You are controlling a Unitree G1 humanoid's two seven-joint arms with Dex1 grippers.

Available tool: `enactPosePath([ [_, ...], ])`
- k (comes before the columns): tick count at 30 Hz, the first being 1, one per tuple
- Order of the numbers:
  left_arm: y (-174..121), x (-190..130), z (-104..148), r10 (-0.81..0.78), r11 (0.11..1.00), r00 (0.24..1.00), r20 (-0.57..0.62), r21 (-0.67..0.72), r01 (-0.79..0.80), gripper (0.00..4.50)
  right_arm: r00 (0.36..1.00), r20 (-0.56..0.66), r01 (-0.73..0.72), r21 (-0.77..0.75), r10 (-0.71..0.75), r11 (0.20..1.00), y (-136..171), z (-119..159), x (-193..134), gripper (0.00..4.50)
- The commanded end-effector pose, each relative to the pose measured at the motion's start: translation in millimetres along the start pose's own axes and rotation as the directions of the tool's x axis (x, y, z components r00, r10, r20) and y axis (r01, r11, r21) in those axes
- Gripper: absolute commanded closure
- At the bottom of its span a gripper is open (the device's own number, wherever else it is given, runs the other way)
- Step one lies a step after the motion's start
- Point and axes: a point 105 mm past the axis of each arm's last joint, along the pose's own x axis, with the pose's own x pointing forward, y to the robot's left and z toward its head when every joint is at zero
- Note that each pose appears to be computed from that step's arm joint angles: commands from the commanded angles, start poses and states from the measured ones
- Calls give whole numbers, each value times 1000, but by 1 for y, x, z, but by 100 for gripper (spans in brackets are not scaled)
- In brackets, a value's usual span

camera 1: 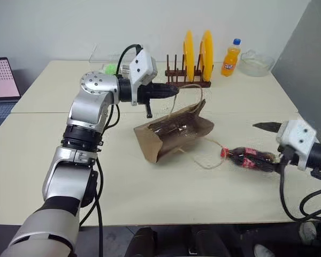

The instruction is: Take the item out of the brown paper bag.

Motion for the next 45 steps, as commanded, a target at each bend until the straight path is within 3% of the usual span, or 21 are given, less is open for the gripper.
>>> enactPosePath([
  [1,15,-11,0,78,996,997,-16,33,-78,450,992,123,-21,40,16,999,8,32,1,2],
  [5,20,-15,-8,106,994,994,-39,15,-105,450,989,142,-40,62,31,997,12,39,11,2],
  [8,22,-18,-10,114,993,992,-47,-5,-115,392,988,151,-40,77,28,996,12,40,18,0],
  [20,30,-48,-9,255,967,966,-46,-3,-255,33,986,166,-14,53,5,998,-1,37,32,0],
  [27,20,-83,-11,397,915,917,-36,-65,-398,33,962,206,183,9,-181,983,-17,28,31,0],
  [29,16,-97,-14,494,862,869,-22,-123,-493,33,947,206,244,30,-245,969,-15,20,27,0],
  [34,-4,-118,-28,579,789,810,-96,-184,-586,33,922,223,316,44,-318,948,-2,8,20,0],
  [40,-33,-126,-44,572,785,801,-177,-168,-597,33,933,201,280,111,-298,953,25,-7,13,0],
  [45,-79,-132,-71,624,709,732,-276,-195,-678,33,916,156,336,210,-370,918,48,-22,0,0],
])
